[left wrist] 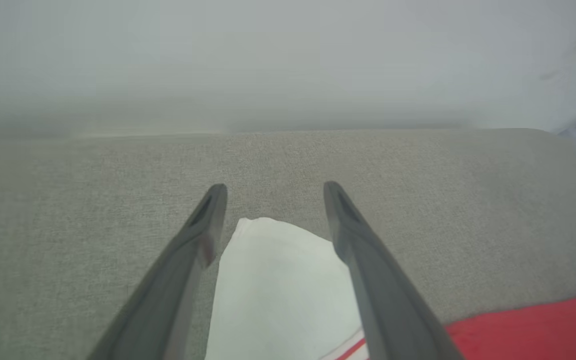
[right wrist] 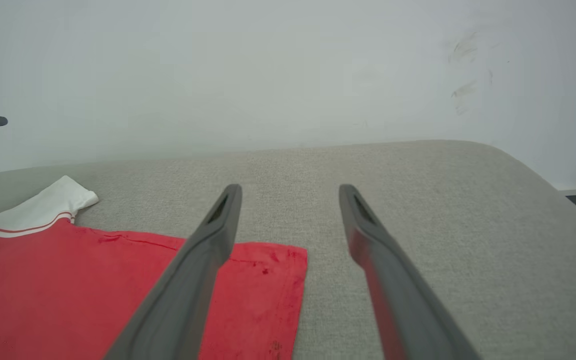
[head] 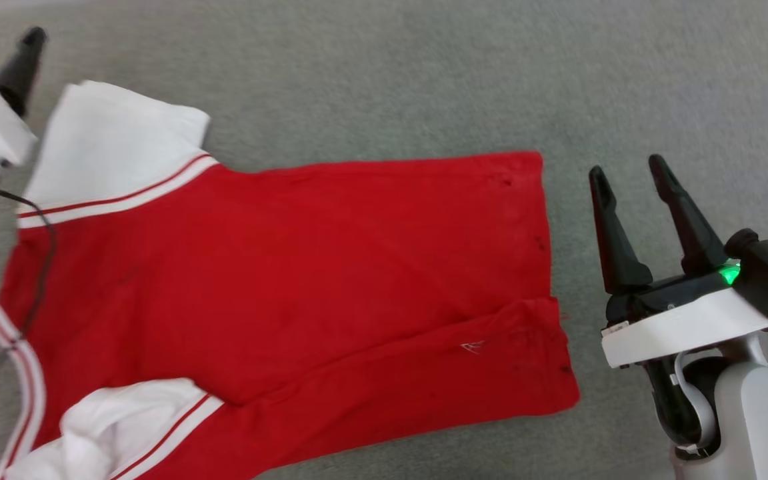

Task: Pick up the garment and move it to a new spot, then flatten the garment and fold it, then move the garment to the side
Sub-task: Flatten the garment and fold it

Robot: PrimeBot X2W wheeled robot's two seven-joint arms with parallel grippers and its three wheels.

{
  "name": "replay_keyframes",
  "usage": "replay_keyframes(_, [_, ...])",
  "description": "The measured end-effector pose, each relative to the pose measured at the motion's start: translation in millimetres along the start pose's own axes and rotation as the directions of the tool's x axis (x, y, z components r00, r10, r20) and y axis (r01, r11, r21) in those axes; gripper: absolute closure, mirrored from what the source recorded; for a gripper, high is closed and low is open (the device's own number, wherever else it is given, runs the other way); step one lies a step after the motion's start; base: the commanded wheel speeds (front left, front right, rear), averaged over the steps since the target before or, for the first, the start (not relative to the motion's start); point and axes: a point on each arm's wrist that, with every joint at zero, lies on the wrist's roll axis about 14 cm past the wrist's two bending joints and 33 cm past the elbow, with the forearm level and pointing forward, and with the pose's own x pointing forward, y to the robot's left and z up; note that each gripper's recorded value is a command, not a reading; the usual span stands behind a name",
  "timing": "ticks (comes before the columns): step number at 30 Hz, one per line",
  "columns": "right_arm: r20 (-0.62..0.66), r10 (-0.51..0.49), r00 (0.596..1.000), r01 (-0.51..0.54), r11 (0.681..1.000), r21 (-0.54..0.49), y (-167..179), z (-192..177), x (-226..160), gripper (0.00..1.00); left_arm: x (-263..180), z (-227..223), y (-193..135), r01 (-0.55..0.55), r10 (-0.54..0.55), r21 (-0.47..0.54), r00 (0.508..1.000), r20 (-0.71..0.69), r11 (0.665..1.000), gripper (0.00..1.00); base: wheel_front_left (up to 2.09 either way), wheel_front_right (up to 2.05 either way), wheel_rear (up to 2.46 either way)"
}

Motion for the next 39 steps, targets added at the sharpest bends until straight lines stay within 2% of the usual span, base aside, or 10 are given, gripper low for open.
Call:
replay_keyframes(7, [-0.085,-0.069,0.994,0.071,0.997,0.018,-23,-33,-5,0.00,52,-48,7,0.024,-0.046,-0.074,0.948,-0.315,0.997,0.00,0.00,0.00,0.00])
replay_keyframes(11, [-0.125,-0.098,0.987,0.101,0.995,0.016,-32,-49,-8,0.00,60,-91,16,-0.006,-0.042,-0.092,0.858,-0.513,0.996,0.00,0.00,0.00,0.00])
replay_keyframes(15, [-0.147,-0.115,0.982,0.118,0.993,0.014,-38,-58,-7,0.00,62,-109,22,-0.031,-0.029,-0.087,0.789,-0.614,0.996,0.00,0.00,0.00,0.00])
replay_keyframes(16, [-0.155,-0.117,0.981,0.121,0.993,0.014,-39,-60,-7,0.00,63,-111,21,-0.037,-0.036,-0.103,0.781,-0.623,0.994,0.34,0.00,0.00,0.00])
replay_keyframes(17, [-0.161,-0.115,0.980,0.120,0.993,0.022,-38,-63,-7,0.00,63,-112,22,-0.040,-0.032,-0.102,0.781,-0.624,0.994,0.94,0.00,0.00,0.00])
replay_keyframes(18, [-0.160,-0.111,0.981,0.118,0.993,0.032,-37,-63,-5,0.00,64,-113,22,-0.045,-0.031,-0.105,0.782,-0.623,0.993,1.00,0.00,0.00,0.00])
replay_keyframes(25, [-0.200,-0.085,0.976,0.104,0.991,0.085,-31,-68,2,0.00,61,-111,21,-0.062,-0.022,-0.131,0.828,-0.561,0.989,1.00,0.00,0.00,0.00])
replay_keyframes(29, [-0.285,-0.052,0.957,0.095,0.985,0.141,-25,-79,9,0.00,53,-102,13,-0.036,-0.033,-0.121,0.851,-0.524,0.992,1.00,0.00,0.00,0.00])
replay_keyframes(32, [-0.387,-0.007,0.922,0.079,0.982,0.172,-23,-93,18,0.00,44,-94,8,-0.015,-0.038,-0.102,0.868,-0.495,0.995,1.00,0.00,0.00,0.00])
replay_keyframes(39, [-0.601,0.110,0.791,0.002,0.983,0.184,-10,-115,43,0.00,23,-48,6,0.035,-0.045,-0.035,0.931,-0.362,0.999,1.00,0.00,0.00,0.00])
